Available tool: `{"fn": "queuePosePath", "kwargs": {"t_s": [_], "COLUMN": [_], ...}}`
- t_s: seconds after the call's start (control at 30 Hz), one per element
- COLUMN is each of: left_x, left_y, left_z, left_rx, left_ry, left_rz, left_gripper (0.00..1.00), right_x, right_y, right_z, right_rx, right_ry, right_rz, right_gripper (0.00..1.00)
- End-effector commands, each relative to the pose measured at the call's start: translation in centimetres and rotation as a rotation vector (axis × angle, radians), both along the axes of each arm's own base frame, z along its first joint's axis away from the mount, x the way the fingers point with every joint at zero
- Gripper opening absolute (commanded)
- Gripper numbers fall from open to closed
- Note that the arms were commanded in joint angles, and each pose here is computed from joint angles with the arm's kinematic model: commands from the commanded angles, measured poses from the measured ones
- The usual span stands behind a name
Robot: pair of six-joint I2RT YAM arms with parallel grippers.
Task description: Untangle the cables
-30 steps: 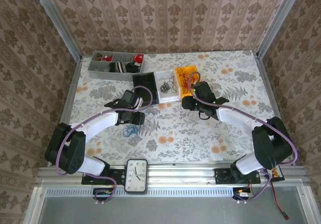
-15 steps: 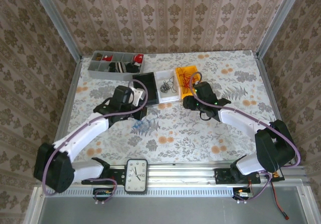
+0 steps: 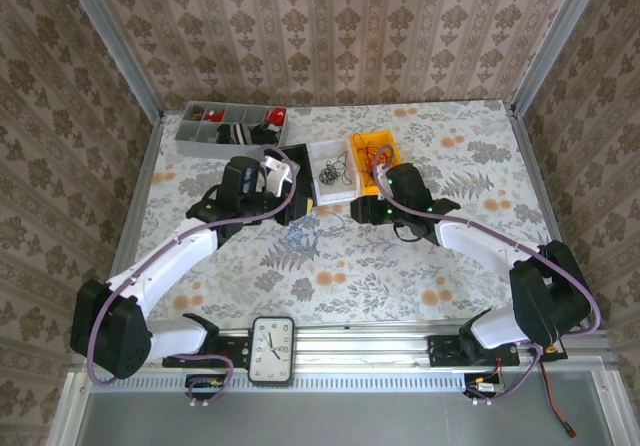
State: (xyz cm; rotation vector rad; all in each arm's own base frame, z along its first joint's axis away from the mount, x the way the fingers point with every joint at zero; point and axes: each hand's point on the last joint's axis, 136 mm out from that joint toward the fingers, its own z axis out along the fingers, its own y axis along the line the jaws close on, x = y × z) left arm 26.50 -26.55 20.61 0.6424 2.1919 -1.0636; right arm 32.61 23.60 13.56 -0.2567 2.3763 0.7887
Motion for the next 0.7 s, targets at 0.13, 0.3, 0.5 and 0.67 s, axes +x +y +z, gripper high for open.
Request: {"fn": "queuePosePath", "kwargs": {"t_s": [0.13,0.3,0.5,0.67], "left_x": [0.5,0.7,0.7,0.7], "left_y": [-0.5,-0.4,-0.4,-0.3], "left_z": [0.7,0.6,0.8,1.1], "left_rx": [-0.024,-0.02,-0.024,-0.031], "left_ry": [-0.011,-0.016,-0.019,-0.028], "left_rz": [-0.012,0.0,0.002,0.007], "left_gripper": [0.0,0.0,0.0,0.0], "right_x": [-5.2,-5.7,-4.5,-3.6], "right_y": [7.0,8.8,9.0,9.0], "right_z": [0.8,-0.8,-3.3,-5.3], "right_rx": [0.124,0.092,0.041,0.012], "right_ry": [0.049,0.097,0.14,0.166], "right_rz": [0.388,0.454,0.418,0.382], "right_gripper": [0.5,0.5,0.49,0.43]}}
